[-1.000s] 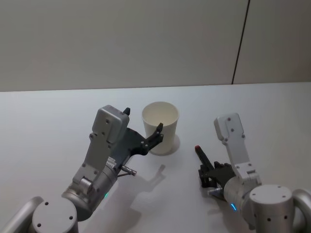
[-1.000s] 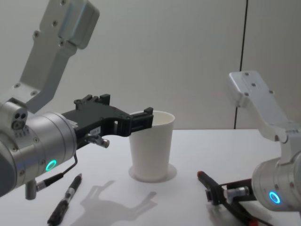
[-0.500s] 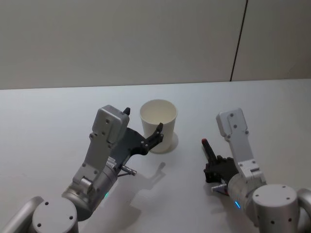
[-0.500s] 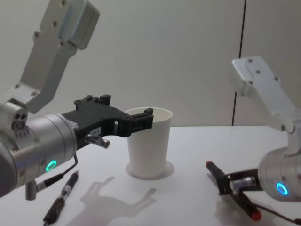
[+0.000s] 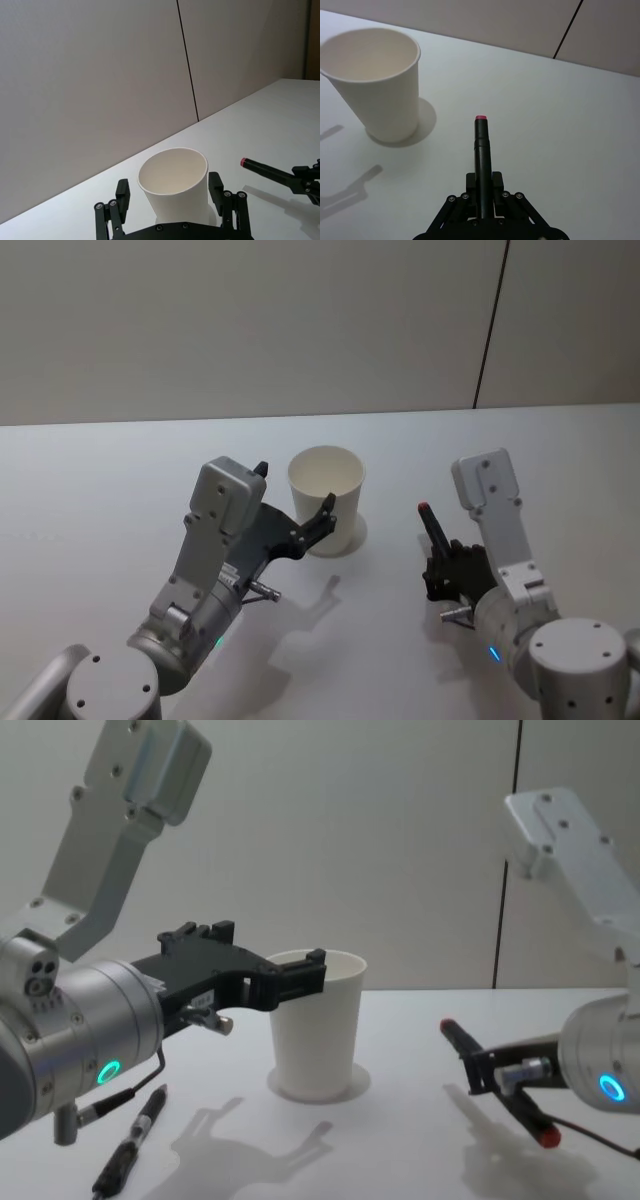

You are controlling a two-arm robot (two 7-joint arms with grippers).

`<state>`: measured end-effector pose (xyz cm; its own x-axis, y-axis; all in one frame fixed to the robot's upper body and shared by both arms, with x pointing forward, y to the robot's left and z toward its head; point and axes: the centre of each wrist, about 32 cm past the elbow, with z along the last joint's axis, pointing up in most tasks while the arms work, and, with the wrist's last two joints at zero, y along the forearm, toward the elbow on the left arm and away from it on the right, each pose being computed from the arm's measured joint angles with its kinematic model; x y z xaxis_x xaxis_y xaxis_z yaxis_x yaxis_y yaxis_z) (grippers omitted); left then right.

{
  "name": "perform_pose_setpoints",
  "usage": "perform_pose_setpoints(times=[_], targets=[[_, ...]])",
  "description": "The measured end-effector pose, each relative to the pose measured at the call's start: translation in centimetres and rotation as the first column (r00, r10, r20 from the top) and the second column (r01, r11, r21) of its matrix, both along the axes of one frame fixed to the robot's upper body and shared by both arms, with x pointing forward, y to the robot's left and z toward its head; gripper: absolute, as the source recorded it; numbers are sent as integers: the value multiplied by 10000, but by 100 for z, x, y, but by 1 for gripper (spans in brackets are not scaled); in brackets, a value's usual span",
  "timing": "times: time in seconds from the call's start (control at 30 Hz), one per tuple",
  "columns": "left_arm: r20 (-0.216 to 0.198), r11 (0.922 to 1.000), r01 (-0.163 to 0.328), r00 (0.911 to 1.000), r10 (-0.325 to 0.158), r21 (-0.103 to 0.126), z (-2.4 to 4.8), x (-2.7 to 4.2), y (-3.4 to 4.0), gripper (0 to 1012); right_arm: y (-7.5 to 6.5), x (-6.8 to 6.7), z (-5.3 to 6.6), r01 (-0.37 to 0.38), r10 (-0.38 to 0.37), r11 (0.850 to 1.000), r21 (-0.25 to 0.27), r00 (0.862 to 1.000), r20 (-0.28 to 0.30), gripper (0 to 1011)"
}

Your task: Place the pen into the pen holder.

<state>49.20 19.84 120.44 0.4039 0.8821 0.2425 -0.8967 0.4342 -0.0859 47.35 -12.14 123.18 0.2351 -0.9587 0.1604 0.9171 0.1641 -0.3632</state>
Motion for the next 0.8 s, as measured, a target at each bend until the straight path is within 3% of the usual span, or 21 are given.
perform_pose_setpoints(times=[0.3, 0.53, 0.8], targets=[[0, 10000, 0, 10000, 0, 0, 0, 0, 0, 1004, -29, -62, 34, -133, 135, 9999, -28, 9956, 927, 177], [0, 10000, 0, 10000, 0, 0, 0, 0, 0, 1004, -64, -93, 28, -363, 376, 9993, -100, 9824, 1830, 177], [0, 10000, 0, 10000, 0, 1, 0, 0, 0, 1004, -123, -97, 12, -776, 797, 9968, -192, 9501, 3015, 177]])
